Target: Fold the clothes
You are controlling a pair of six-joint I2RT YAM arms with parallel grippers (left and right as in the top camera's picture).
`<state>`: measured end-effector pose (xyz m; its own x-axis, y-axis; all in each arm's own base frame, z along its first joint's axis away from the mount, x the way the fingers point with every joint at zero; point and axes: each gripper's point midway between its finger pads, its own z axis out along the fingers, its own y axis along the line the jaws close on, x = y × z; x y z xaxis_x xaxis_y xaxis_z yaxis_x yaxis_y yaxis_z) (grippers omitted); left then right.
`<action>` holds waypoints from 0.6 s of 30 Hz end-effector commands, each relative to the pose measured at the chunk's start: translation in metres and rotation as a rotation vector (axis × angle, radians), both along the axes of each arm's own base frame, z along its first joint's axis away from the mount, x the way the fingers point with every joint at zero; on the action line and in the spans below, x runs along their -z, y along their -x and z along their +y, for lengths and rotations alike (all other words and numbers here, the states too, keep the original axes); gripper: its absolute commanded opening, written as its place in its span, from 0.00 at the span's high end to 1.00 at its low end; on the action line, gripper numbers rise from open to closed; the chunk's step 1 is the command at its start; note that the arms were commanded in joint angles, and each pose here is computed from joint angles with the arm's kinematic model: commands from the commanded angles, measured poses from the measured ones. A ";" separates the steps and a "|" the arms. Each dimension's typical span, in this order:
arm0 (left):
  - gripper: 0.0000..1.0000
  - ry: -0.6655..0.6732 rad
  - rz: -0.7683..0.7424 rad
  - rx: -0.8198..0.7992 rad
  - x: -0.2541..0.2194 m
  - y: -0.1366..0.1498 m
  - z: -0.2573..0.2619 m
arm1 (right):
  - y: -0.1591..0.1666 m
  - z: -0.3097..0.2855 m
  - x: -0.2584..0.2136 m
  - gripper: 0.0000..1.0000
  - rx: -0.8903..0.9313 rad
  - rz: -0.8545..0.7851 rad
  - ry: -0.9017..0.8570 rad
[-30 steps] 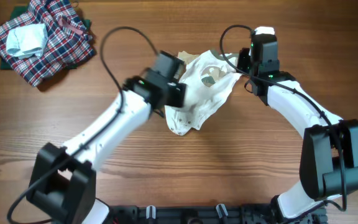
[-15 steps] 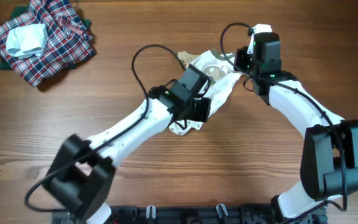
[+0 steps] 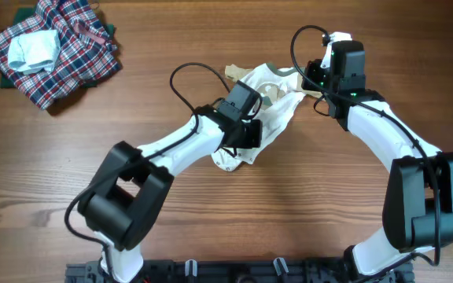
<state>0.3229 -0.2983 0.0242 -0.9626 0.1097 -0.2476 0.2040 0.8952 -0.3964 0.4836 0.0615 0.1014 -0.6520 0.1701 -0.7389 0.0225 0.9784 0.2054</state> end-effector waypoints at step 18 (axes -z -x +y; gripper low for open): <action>0.96 -0.034 0.389 -0.207 0.028 0.030 0.057 | 0.002 0.003 -0.013 0.91 -0.005 -0.007 -0.031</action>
<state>0.2901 -0.2631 -0.0019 -0.9976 -0.0114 0.0685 -0.0378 0.9166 -0.3981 0.4790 0.0623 0.0963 -0.6736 0.1694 -0.7195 0.0239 0.9779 0.2078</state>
